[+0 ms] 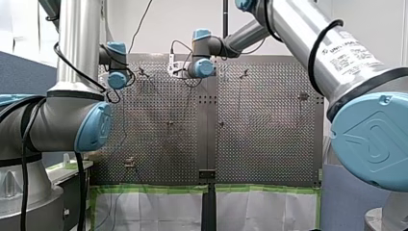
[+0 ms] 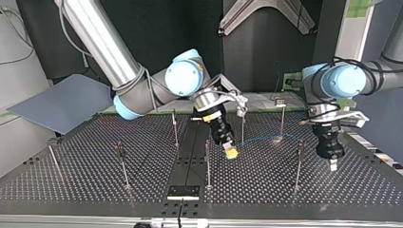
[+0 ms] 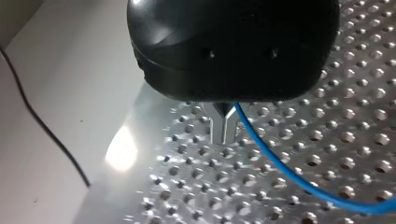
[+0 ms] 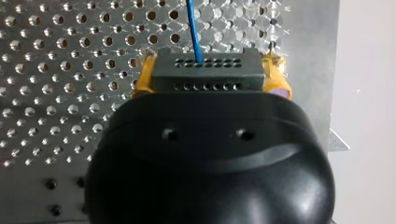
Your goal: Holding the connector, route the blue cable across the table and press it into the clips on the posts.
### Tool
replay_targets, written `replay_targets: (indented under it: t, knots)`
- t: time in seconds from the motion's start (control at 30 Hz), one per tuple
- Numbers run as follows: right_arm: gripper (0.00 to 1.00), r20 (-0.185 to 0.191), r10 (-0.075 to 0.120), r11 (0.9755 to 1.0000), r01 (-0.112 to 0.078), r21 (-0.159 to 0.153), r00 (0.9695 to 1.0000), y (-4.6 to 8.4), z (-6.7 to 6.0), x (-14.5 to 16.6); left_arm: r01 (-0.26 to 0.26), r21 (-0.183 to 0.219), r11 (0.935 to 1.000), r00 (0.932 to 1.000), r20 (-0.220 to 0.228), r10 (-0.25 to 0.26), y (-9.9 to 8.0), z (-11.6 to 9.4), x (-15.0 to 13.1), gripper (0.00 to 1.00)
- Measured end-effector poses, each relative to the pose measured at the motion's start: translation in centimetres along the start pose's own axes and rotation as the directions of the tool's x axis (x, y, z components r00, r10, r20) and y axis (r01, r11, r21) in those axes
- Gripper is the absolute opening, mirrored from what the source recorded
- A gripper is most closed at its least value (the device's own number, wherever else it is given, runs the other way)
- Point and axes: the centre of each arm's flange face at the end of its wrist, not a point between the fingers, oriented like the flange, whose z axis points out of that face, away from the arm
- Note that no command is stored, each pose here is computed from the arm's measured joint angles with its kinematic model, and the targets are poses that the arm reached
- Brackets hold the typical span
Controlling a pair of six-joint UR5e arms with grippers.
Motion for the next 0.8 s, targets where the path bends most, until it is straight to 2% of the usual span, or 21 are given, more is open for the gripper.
replay_targets:
  t: [0.17,0.37,0.57,0.8]
  knots:
    - [0.00,-0.023,-0.001,1.0000,0.001,0.000,0.9997,0.0,0.8,0.7,-0.001,0.020,0.9998,0.9999,-0.014,0.002,0.1,0.5,0.6,0.00]
    - [0.00,-0.044,-0.001,1.0000,0.001,-0.005,0.9990,0.2,1.5,1.5,-0.014,0.008,0.9999,0.9994,-0.032,0.014,0.9,1.8,1.5,0.00]
    - [0.00,-0.036,-0.002,0.9998,0.002,-0.018,0.9993,0.3,1.8,1.0,-0.018,-0.013,0.9998,0.9977,-0.065,0.017,2.2,2.6,3.6,0.00]
    - [0.00,-0.029,-0.004,0.9998,0.004,-0.021,0.9996,0.2,1.8,1.1,-0.028,-0.041,0.9988,0.9924,-0.121,0.022,3.1,2.3,5.4,0.00]
